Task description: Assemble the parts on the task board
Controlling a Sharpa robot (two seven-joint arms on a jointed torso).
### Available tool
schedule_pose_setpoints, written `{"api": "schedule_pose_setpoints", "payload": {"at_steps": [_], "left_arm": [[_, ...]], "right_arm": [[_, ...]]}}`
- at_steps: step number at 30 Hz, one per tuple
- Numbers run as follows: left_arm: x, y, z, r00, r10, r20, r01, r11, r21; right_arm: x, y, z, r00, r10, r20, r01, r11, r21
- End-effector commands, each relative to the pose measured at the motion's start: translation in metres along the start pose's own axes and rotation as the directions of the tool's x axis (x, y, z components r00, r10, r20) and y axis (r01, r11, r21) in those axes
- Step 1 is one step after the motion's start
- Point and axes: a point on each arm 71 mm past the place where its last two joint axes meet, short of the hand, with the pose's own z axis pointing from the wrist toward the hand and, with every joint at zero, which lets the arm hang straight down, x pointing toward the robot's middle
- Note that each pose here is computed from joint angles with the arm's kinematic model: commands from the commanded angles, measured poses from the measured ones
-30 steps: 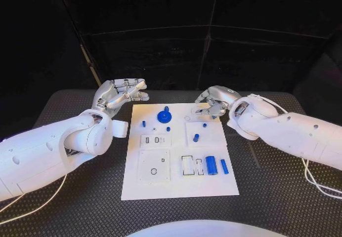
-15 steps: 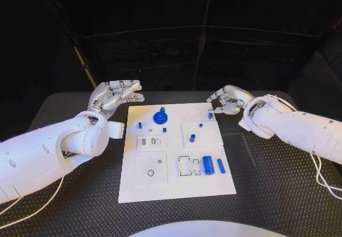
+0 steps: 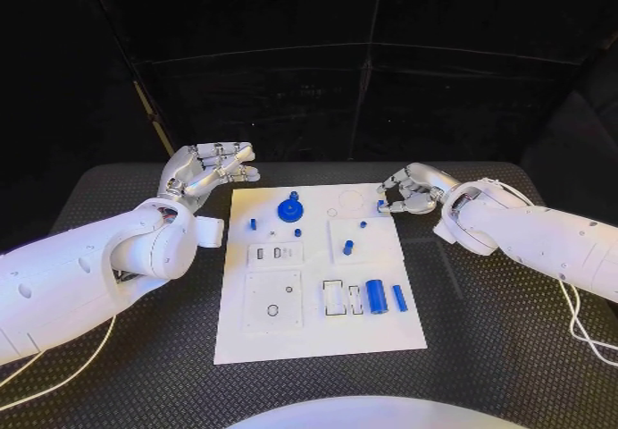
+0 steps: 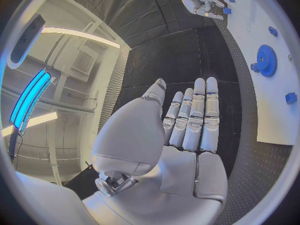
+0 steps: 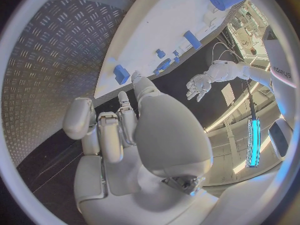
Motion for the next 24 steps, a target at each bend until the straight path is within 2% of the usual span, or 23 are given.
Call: {"api": "schedule_pose_setpoints", "payload": {"at_steps": [1,24], "left_arm": [[0.0017,-0.0016,0.0008,1.0,-0.003,-0.013,0.003,1.0,0.012],[0.0011,-0.0012,0.001,1.0,-0.002,-0.01,0.002,1.0,0.012]], "right_arm": [[0.0012,-0.0004,0.0006,1.0,0.016,-0.025,-0.016,1.0,-0.005],[0.007,-0.0056,0.005,0.998,0.021,-0.061,-0.02,1.0,0.02]]}}
